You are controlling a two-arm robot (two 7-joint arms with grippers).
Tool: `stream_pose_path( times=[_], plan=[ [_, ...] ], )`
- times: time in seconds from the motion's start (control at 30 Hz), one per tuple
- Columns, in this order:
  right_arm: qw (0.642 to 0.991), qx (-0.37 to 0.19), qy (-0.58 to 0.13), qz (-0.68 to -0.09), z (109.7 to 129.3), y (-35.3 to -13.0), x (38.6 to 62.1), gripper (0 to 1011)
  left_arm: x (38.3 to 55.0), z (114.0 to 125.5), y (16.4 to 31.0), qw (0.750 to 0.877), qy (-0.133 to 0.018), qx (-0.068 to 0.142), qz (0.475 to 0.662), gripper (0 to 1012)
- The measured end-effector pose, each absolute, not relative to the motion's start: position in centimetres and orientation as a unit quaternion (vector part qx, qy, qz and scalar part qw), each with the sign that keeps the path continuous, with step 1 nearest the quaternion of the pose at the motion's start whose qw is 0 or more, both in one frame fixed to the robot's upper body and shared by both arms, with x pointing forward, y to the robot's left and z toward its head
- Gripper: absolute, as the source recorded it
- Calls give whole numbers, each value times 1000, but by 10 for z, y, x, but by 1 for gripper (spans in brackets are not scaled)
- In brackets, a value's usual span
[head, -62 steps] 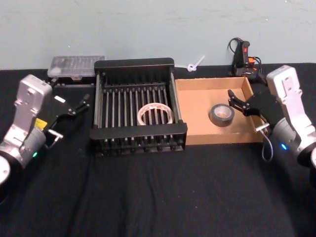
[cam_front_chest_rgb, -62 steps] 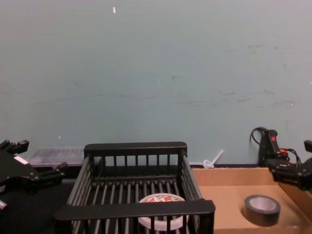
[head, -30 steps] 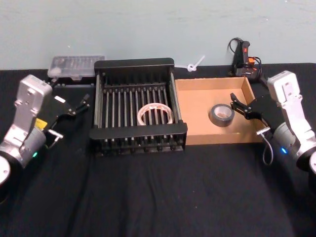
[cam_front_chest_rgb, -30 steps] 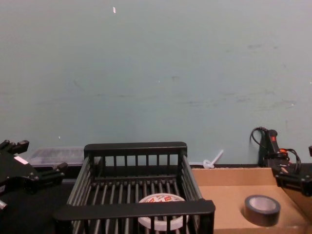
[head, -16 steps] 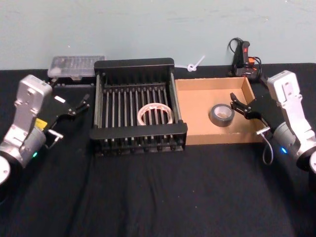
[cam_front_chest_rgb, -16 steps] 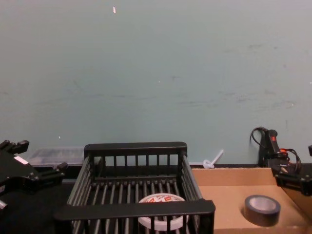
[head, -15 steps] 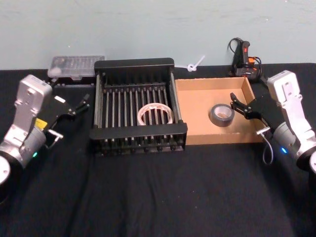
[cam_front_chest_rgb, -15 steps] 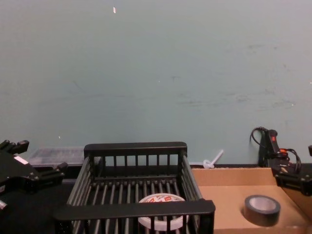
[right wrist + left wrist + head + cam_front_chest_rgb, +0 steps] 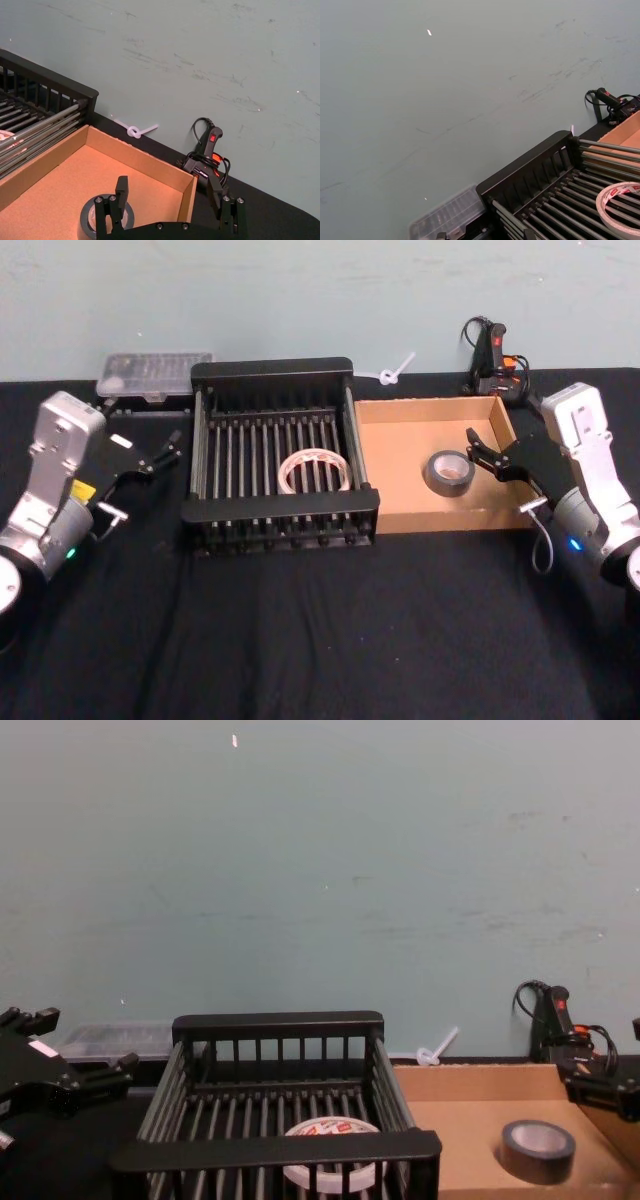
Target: Pick up the white tape and place it into the black box , Pick up the silver tape and place it into the brown box.
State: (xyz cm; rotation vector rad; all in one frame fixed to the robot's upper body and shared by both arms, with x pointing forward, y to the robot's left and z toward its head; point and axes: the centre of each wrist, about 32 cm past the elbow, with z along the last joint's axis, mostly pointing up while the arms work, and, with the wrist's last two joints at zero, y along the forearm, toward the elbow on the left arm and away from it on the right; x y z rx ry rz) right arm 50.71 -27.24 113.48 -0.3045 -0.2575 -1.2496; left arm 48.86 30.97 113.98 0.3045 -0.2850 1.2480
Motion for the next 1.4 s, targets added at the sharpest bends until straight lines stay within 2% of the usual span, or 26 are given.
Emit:
stream_pose_path(
  times=[1.4],
  plan=[
    [793,-142,-120,-581,1135,-272,507,1002,489,1140,310,791,-132,142,580,1001]
  ],
)
